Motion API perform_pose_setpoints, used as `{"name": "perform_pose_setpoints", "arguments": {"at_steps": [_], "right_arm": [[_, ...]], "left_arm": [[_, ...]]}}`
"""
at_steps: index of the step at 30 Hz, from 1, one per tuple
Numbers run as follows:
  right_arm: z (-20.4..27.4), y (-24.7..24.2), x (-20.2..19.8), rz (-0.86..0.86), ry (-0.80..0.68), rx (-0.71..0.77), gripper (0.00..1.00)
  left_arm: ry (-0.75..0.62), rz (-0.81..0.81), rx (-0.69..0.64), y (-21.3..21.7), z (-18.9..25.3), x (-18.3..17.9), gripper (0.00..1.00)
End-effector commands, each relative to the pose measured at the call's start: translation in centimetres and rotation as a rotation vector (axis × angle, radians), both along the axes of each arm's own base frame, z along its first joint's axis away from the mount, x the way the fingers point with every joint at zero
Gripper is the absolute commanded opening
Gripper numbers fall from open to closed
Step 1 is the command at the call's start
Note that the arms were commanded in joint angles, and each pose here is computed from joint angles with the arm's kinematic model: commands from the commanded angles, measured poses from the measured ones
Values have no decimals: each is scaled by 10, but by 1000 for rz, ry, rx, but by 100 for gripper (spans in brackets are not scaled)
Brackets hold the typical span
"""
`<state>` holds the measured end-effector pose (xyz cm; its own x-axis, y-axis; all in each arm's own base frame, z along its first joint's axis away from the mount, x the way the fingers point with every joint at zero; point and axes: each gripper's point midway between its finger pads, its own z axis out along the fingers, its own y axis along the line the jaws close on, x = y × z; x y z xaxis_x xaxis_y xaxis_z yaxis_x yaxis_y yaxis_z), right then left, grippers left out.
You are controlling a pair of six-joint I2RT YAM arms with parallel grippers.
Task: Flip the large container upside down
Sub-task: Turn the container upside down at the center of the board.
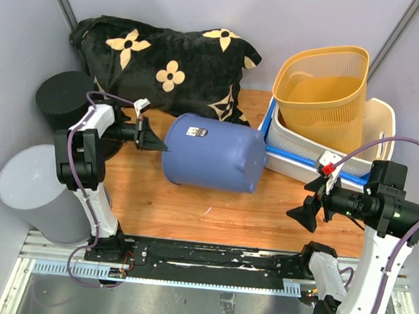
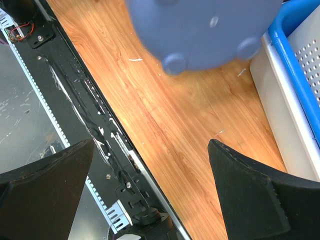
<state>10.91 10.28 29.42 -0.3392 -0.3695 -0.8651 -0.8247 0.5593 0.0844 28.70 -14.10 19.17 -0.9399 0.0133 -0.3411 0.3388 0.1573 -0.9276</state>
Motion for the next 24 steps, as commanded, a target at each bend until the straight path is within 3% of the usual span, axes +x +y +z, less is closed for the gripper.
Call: {"name": "perform_pose_setpoints", "arguments": {"at_steps": [1, 9, 20, 21, 22, 24], "right_arm": [[-2, 4, -2, 20, 37, 25, 99], [-3, 3, -3, 20, 34, 18, 99], [-3, 3, -3, 21, 29, 15, 99], [-2, 3, -3, 22, 27, 15, 99], [-2, 3, -3, 22, 26, 16, 99], [-2, 4, -3, 23, 29, 19, 99]], "left_arm": [[-18, -81, 254, 38, -82, 2, 0], [-22, -133, 322, 50, -105, -3, 0], [56, -157, 313, 51, -124, -15, 2], [58, -156, 313, 51, -124, -15, 12], [64, -153, 313, 50, -124, -14, 30], [73, -147, 311, 50, -123, -13, 78]]}}
